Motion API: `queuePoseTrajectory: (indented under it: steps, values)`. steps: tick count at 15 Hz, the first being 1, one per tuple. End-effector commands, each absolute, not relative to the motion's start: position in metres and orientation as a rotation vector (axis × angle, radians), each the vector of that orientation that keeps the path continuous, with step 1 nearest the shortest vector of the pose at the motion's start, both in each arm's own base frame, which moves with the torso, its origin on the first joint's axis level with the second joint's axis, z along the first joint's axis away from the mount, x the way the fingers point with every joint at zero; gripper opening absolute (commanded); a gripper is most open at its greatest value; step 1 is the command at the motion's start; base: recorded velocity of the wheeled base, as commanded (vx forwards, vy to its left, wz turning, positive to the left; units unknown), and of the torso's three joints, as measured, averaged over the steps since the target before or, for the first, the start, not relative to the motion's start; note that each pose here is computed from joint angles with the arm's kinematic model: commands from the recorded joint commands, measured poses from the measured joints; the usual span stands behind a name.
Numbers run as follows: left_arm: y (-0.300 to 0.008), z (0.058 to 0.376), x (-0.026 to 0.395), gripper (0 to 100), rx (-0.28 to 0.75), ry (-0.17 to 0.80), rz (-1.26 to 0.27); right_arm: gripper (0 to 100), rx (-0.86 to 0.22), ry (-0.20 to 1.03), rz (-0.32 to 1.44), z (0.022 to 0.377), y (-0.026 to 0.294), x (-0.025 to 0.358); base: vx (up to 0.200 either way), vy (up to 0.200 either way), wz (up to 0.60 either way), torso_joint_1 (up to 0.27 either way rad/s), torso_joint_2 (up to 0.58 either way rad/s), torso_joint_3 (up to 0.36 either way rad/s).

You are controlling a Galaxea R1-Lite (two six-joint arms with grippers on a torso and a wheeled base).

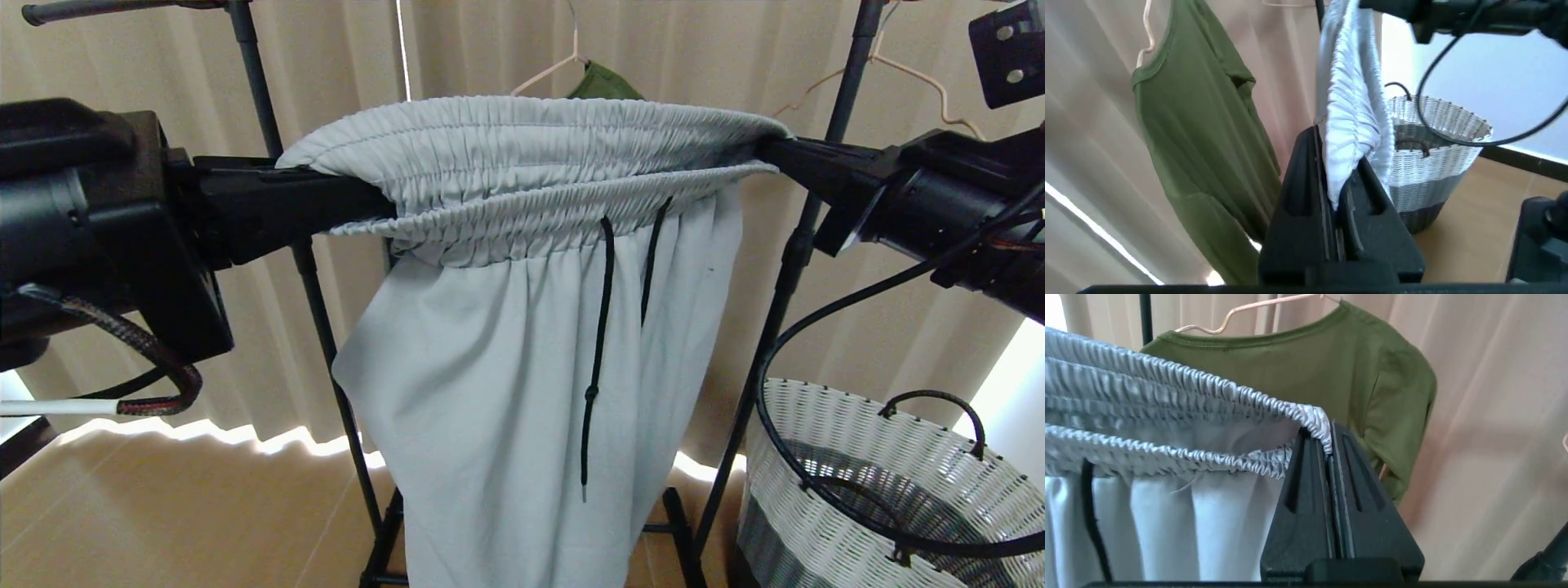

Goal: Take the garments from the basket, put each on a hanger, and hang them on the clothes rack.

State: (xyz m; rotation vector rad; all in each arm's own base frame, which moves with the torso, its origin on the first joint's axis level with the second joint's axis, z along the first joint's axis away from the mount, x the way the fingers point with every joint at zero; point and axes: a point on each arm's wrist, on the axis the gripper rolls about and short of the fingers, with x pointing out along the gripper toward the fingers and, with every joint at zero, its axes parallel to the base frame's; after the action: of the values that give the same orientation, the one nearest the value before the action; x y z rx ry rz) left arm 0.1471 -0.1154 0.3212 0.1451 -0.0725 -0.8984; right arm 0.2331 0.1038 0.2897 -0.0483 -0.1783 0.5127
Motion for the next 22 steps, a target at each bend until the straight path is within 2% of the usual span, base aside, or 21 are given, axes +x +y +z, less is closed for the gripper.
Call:
queuePoseTrajectory:
  steps: [1,5,9,12,18,22]
  values:
    - [-0.115,0.321,0.15,0,0.146,-0.07,-0.868,0,-0.049,-0.188,0.503,0.294,0.102,0.229,0.0,0.0,0.0,0.0,0.0,0.0]
    - [-0.126,0.328,0.173,0,0.153,-0.06,-0.627,0,-0.051,-0.183,0.486,0.307,0.09,0.202,0.0,0.0,0.0,0.0,0.0,0.0]
    - [-0.133,0.325,0.185,0,0.152,-0.055,-0.601,0,-0.06,-0.122,0.489,0.301,0.078,0.176,0.0,0.0,0.0,0.0,0.0,0.0]
    - [-0.142,0.317,0.197,0,0.165,-0.024,-0.587,0,-0.062,-0.111,0.491,0.295,0.077,0.173,0.0,0.0,0.0,0.0,0.0,0.0]
    - [-0.142,0.316,0.2,0,0.159,-0.039,-0.533,0,-0.062,-0.107,0.498,0.293,0.077,0.172,0.0,0.0,0.0,0.0,0.0,0.0]
    - [-0.139,0.297,0.197,0,0.204,0.02,-0.478,0,-0.065,-0.087,0.505,0.288,0.079,0.173,0.0,0.0,0.0,0.0,0.0,0.0]
